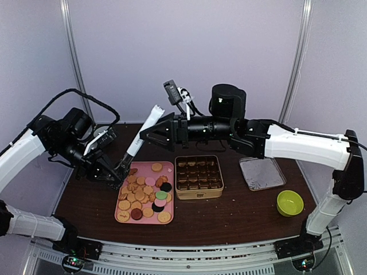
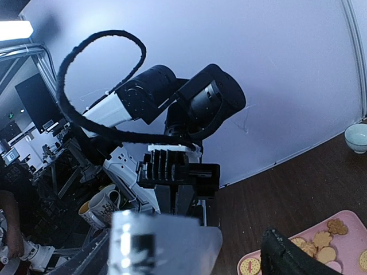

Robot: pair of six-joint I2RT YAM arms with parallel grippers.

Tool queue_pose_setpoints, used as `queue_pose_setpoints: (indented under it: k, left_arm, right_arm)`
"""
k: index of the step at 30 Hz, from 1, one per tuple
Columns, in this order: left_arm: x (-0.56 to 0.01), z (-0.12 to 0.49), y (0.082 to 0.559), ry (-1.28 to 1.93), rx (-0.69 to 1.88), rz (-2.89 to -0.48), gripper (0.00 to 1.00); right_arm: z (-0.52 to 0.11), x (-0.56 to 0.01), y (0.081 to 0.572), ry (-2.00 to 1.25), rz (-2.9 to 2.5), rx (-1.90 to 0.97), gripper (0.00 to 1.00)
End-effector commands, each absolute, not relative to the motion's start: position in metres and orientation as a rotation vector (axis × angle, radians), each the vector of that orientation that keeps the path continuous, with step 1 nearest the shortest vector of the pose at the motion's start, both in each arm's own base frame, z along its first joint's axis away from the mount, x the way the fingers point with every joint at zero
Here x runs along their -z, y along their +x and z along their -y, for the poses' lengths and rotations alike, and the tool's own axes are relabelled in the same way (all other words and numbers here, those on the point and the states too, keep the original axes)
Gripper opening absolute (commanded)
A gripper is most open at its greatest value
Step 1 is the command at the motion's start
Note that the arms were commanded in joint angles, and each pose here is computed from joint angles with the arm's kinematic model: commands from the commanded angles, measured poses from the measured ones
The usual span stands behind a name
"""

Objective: Pack the cookies
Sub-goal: Pass from the left arm to the right

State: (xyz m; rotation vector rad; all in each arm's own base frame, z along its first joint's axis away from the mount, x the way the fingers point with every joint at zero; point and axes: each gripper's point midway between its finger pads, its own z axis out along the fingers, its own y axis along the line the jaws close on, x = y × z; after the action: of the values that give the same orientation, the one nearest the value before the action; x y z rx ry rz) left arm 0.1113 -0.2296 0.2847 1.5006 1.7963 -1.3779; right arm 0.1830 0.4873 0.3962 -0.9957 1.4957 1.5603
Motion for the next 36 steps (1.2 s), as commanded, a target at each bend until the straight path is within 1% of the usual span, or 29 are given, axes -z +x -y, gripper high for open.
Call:
queue_pose_setpoints:
  k: [1, 5, 10, 16, 19, 21, 23, 26, 30, 31, 32, 33, 35, 36]
  left_arm:
    - [-0.287, 0.228, 0.103, 1.589, 1.335, -1.718, 0.0]
    - [-0.284, 0.227, 0.1, 1.614, 1.34, -1.723, 0.0]
    - [-0.287, 0.229, 0.102, 1.619, 1.339, -1.712, 0.0]
    - [-0.29, 0.229, 0.103, 1.623, 1.333, -1.701, 0.0]
    - [-0.289, 0.229, 0.102, 1.621, 1.345, -1.705, 0.0]
    - [-0.288, 0.229, 0.102, 1.621, 1.35, -1.709, 0.0]
    - [-0.288, 0.229, 0.101, 1.622, 1.352, -1.707, 0.0]
    - [-0.29, 0.229, 0.103, 1.625, 1.336, -1.702, 0.0]
    - [-0.291, 0.229, 0.107, 1.621, 1.306, -1.716, 0.0]
    - [-0.291, 0.23, 0.11, 1.615, 1.297, -1.73, 0.05]
    - [-0.29, 0.23, 0.112, 1.61, 1.282, -1.744, 0.14]
    - [-0.289, 0.23, 0.115, 1.606, 1.265, -1.76, 0.29]
    - [-0.287, 0.228, 0.12, 1.6, 1.213, -1.787, 0.49]
    - [-0.286, 0.227, 0.125, 1.586, 1.169, -1.807, 0.54]
  right_arm:
    - [-0.493, -0.39, 0.181, -1.077, -1.52, -1.592, 0.83]
    - [-0.497, -0.391, 0.184, -1.096, -1.519, -1.625, 0.78]
    - [-0.513, -0.388, 0.174, -1.137, -1.513, -1.708, 0.7]
    - [-0.522, -0.37, 0.165, -1.16, -1.556, -1.724, 0.62]
    - [-0.518, -0.379, 0.168, -1.125, -1.528, -1.702, 0.56]
    - [-0.513, -0.391, 0.171, -1.087, -1.489, -1.691, 0.49]
    - [-0.507, -0.405, 0.172, -1.049, -1.442, -1.695, 0.45]
    - [-0.502, -0.417, 0.171, -1.019, -1.402, -1.704, 0.42]
    - [-0.5, -0.412, 0.176, -0.981, -1.428, -1.678, 0.38]
    - [-0.499, -0.409, 0.178, -0.968, -1.439, -1.665, 0.38]
    - [-0.497, -0.406, 0.181, -0.955, -1.452, -1.647, 0.38]
    - [-0.496, -0.402, 0.183, -0.943, -1.466, -1.626, 0.38]
    - [-0.492, -0.394, 0.188, -0.915, -1.499, -1.569, 0.37]
    - [-0.489, -0.389, 0.191, -0.899, -1.515, -1.531, 0.37]
